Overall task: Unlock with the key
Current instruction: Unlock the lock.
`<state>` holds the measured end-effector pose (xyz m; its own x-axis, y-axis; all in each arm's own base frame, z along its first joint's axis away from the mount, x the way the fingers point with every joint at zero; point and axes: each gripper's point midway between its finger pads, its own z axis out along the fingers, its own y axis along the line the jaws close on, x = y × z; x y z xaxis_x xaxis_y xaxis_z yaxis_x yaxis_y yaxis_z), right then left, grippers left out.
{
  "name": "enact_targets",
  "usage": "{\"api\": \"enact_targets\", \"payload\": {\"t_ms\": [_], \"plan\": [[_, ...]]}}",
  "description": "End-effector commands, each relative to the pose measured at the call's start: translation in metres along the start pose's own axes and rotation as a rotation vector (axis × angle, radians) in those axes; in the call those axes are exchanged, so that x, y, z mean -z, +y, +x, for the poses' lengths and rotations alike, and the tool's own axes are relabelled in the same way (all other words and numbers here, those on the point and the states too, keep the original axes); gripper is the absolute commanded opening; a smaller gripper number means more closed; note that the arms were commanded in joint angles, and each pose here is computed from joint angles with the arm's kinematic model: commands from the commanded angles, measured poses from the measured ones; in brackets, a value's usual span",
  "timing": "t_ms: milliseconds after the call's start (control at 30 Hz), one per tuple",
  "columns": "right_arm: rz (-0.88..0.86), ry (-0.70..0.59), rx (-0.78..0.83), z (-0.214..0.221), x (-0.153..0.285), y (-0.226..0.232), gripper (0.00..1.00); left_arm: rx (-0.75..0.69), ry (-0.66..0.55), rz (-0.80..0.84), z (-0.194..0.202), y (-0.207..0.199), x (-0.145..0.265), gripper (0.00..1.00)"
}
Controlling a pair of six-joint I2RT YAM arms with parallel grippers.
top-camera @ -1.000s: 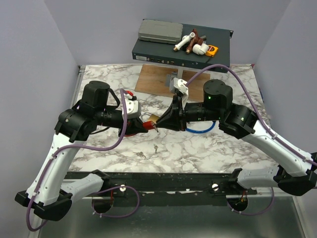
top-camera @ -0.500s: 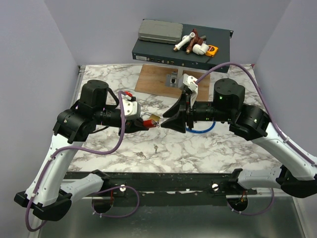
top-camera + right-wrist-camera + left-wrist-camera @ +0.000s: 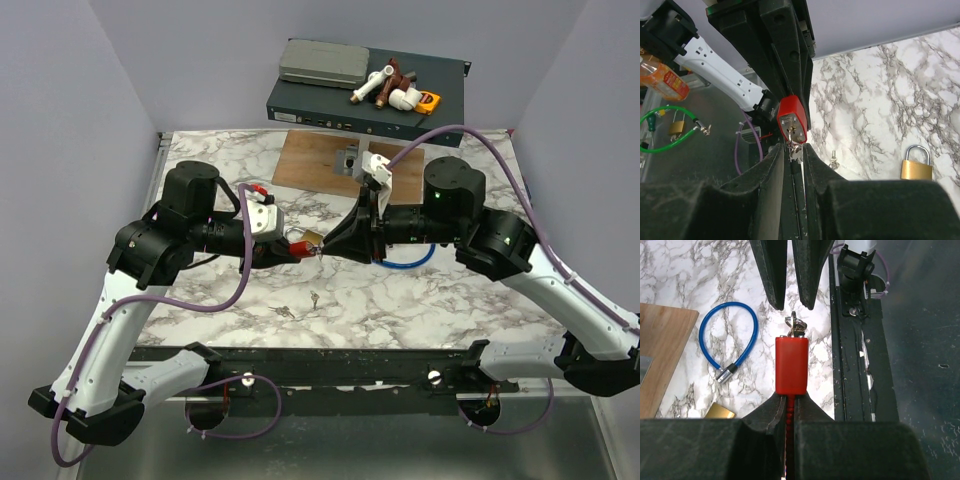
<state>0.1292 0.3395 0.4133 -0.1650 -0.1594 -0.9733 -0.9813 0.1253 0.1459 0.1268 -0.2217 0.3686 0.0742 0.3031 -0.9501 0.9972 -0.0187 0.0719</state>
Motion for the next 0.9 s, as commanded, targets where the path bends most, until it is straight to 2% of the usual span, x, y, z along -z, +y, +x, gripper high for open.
{"api": "enact_targets", "payload": {"t_ms": [0,100,233,867], "plan": [[-0.062,-0.008,-0.001,-0.001,-0.005,0.01,0.24,-0.063,-0.04,0.004,-0.015,-0.004,0.004,0.0],[-0.075,-0.005,-0.009,0.001,-0.009,0.01,0.19,-0.068,-0.041,0.002,-0.016,-0.004,0.004,0.0],[-0.085,-0.017,-0.008,0.0,-0.011,0.011,0.01,-0.065,-0.042,0.003,-0.016,-0.004,0.004,0.0],[-0.231,0.011,-0.094,0.026,-0.035,0.022,0.01,-0.053,-0.083,0.011,-0.032,0.002,0.001,0.0]]}}
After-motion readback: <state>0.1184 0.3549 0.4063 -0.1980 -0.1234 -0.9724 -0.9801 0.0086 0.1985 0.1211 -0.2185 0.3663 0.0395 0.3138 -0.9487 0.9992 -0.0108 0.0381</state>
